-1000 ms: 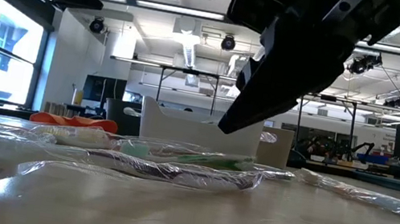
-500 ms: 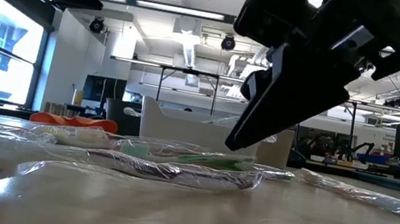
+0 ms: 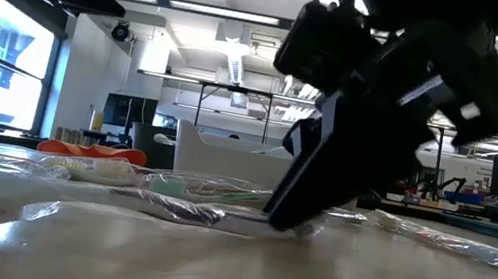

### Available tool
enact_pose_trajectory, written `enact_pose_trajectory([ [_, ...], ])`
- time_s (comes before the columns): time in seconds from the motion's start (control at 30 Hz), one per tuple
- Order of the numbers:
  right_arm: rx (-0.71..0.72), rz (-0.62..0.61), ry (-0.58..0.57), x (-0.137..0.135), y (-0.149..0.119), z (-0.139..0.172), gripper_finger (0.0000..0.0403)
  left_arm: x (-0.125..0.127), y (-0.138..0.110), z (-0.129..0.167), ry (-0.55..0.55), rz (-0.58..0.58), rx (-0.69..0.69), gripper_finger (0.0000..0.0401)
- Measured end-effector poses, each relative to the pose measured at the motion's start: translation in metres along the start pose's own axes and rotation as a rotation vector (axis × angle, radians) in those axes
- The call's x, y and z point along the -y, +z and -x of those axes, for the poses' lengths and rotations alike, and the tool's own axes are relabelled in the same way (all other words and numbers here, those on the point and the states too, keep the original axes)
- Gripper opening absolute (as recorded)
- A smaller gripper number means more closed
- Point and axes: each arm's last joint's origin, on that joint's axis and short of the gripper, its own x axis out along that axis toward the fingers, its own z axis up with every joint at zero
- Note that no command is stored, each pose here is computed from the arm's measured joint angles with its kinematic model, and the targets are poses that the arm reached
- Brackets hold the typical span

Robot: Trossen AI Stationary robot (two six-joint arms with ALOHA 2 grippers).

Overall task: Pick & Place Toothbrushes
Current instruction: Put the purple toothbrush into the blue bin

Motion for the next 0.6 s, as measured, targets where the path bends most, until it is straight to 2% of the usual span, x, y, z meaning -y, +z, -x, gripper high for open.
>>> enact_pose_trajectory([
  [0.13,-0.017,-0.024,0.011,0.0014,-0.0055,-0.0094,0.0129,0.0001,-0.0011,0.0000,-0.001,-0.001,-0.011,0.0023],
  [0.6,-0.019,0.001,0.004,0.0012,-0.0057,-0.0086,0.0127,0.0002,-0.0018,0.0000,-0.002,-0.003,-0.018,0.0023],
])
